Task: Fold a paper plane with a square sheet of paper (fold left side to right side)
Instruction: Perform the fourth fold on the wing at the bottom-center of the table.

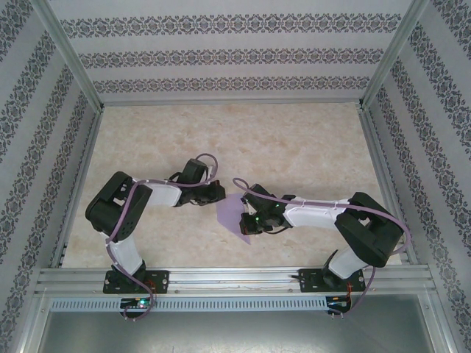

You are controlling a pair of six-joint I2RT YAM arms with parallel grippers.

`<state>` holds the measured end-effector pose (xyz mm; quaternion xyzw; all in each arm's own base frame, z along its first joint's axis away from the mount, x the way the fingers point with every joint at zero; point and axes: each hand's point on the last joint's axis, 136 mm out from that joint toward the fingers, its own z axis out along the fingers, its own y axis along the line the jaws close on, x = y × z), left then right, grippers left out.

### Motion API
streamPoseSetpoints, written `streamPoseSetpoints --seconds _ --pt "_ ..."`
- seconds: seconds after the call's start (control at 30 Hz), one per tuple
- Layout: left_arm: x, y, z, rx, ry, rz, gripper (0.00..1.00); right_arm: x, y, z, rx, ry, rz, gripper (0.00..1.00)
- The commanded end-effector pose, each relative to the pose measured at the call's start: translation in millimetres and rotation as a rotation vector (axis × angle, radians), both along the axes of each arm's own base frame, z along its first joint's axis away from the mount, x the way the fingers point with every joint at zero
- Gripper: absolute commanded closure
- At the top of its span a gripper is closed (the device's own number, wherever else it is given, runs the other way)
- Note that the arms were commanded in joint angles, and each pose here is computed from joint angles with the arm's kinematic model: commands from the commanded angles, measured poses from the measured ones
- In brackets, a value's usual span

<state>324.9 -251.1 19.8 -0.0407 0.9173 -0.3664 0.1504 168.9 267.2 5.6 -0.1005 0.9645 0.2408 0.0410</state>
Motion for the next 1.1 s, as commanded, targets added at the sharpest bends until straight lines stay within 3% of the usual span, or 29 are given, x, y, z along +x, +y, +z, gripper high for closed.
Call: streamPoseSetpoints --seconds 0.0,0.13,0.33,0.6,0.83,1.07 --pt "19.2 31.6 -17.2 0.129 -0.017 0.063 0.95 -53.2 -87.6 -58.5 -0.382 0.162 0.006 1.00" --pt "28.9 35.7 -11.1 0.112 -0.027 0.072 0.96 -52.6 -86.2 -57.6 -0.372 0.158 0.001 1.00" --pt "32.0 34.7 38.8 0.086 -0.121 0.059 0.95 -47.7 -79.6 -54.2 -0.336 0.142 -0.014 1.00" --pt "-8.6 11.1 82.8 -0.018 -0.172 -0.022 0.95 -40.3 -75.8 -50.4 -0.290 0.120 -0.044 1.00" --pt "-39.2 -37.6 67.3 -0.099 -0.112 -0.151 0.95 -39.1 -75.2 -50.1 -0.273 0.118 -0.047 1.00" --pt "-31.9 -46.4 36.6 -0.057 -0.069 -0.160 0.95 -40.2 -73.4 -51.2 -0.264 0.128 -0.040 1.00"
